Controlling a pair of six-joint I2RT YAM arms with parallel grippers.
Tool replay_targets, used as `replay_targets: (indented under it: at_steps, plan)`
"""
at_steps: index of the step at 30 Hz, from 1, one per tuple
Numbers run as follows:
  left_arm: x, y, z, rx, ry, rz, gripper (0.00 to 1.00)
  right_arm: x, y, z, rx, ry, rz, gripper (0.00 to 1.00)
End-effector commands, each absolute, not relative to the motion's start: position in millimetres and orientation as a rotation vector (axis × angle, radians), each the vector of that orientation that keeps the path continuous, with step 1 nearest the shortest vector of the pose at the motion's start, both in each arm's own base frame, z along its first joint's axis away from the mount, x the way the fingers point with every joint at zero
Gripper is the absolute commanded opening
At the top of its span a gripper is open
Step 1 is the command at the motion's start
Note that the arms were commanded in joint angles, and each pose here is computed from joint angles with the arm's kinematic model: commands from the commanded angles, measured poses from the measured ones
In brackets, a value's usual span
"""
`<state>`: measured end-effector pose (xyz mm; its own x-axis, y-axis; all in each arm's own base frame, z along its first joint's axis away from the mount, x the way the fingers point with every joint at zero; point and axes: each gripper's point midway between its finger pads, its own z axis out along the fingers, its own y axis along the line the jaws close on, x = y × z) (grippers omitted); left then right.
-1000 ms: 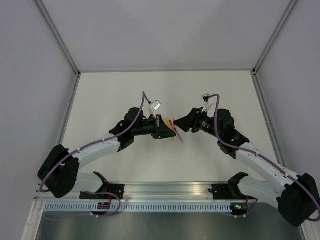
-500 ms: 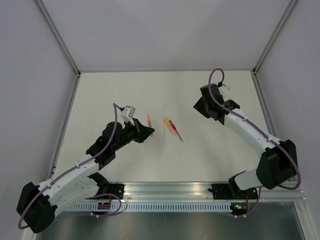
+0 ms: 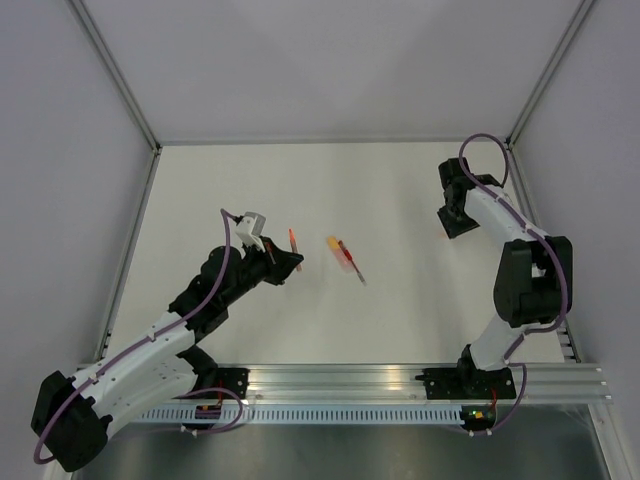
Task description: Insert the pens into the pen caps
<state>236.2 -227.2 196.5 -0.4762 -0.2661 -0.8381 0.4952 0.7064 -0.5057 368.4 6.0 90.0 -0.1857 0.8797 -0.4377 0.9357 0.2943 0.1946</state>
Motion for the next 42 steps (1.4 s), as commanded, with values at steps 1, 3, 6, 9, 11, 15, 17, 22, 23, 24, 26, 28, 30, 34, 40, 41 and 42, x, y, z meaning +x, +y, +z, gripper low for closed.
replay_targets:
  at_steps: [1, 3, 6, 9, 11, 15, 17, 22, 23, 24, 26, 28, 30, 34, 40, 41, 42]
  plan:
    - [241, -224, 206, 0.199, 1.826, -0.868, 0.02, 373, -2, 84, 1.712, 2.085, -0.174, 0.38]
    - [242, -224, 206, 0.198, 1.826, -0.867, 0.02, 374, -10, 73, 1.743, 2.103, -0.191, 0.38]
    - [242, -225, 203, 0.201, 1.834, -0.865, 0.02, 382, -14, 63, 1.741, 2.119, -0.182, 0.35]
    - [242, -226, 204, 0.212, 1.837, -0.867, 0.02, 389, -19, 53, 1.738, 2.130, -0.187, 0.35]
    - [242, -226, 205, 0.212, 1.834, -0.869, 0.02, 397, -15, 47, 1.732, 2.147, -0.137, 0.35]
    - [241, -226, 206, 0.216, 1.827, -0.871, 0.02, 411, -22, 42, 1.729, 2.126, -0.087, 0.35]
    - [241, -225, 206, 0.215, 1.825, -0.870, 0.02, 414, -23, 38, 1.732, 2.126, -0.084, 0.36]
    - [240, -228, 207, 0.224, 1.826, -0.882, 0.02, 410, -19, 22, 1.765, 2.156, -0.092, 0.36]
    - [240, -228, 206, 0.224, 1.828, -0.882, 0.02, 409, -17, 16, 1.772, 2.175, -0.094, 0.36]
    - [240, -227, 207, 0.224, 1.824, -0.881, 0.02, 408, -16, 14, 1.777, 2.181, -0.095, 0.36]
    - [240, -227, 207, 0.221, 1.824, -0.879, 0.02, 407, -13, 7, 1.783, 2.204, -0.095, 0.36]
    - [240, -226, 206, 0.218, 1.827, -0.875, 0.02, 406, -13, 4, 1.786, 2.218, -0.104, 0.36]
    - [241, -227, 206, 0.220, 1.827, -0.877, 0.02, 402, -14, -1, 1.789, 2.239, -0.132, 0.34]
    - [241, -226, 205, 0.217, 1.829, -0.874, 0.02, 396, -16, -2, 1.764, 2.277, -0.160, 0.17]
    - [236, -233, 209, 0.262, 1.805, -0.919, 0.02, 411, -5, 13, 1.507, 2.384, 0.003, 0.00]
    - [230, -239, 212, 0.303, 1.797, -0.959, 0.02, 409, -1, 12, 1.455, 2.412, 0.053, 0.00]
    - [227, -246, 215, 0.338, 1.781, -0.993, 0.02, 425, 13, 22, 1.362, 2.400, 0.203, 0.00]
